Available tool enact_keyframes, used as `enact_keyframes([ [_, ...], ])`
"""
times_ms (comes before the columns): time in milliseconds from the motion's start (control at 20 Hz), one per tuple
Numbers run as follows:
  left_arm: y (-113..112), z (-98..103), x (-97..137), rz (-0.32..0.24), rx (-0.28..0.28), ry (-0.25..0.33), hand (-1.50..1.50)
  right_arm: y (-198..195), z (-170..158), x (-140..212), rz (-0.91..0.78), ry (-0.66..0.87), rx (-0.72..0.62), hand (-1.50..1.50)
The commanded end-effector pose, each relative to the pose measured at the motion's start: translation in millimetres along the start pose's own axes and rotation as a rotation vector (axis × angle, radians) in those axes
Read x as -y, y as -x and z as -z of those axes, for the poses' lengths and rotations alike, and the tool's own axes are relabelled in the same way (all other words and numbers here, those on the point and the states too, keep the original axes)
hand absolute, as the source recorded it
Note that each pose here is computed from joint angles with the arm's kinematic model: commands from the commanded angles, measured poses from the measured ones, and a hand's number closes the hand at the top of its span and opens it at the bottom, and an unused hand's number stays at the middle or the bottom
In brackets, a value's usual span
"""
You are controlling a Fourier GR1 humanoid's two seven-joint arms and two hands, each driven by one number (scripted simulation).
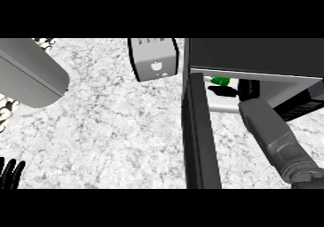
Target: Pick up the milk, place it into the microwave and close the microwave
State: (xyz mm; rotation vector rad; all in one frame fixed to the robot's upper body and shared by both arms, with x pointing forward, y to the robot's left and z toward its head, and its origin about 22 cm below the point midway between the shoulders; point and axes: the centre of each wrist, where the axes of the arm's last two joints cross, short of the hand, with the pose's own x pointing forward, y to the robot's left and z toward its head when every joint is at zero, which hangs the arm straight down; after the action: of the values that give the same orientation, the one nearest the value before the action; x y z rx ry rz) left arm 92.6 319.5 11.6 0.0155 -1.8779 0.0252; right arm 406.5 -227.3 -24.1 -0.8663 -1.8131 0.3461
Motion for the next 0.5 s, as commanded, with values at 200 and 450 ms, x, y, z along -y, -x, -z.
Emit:
enact_keyframes([
  [200, -2, -21, 9, 0.014, 0.013, -0.023, -1.50, 31, -19, 16, 0.149, -0.036, 0.035, -1.50],
  [450, 3, -40, 23, -0.023, -0.014, -0.002, -1.50, 23, -25, 3, 0.281, -0.083, 0.025, -1.50],
])
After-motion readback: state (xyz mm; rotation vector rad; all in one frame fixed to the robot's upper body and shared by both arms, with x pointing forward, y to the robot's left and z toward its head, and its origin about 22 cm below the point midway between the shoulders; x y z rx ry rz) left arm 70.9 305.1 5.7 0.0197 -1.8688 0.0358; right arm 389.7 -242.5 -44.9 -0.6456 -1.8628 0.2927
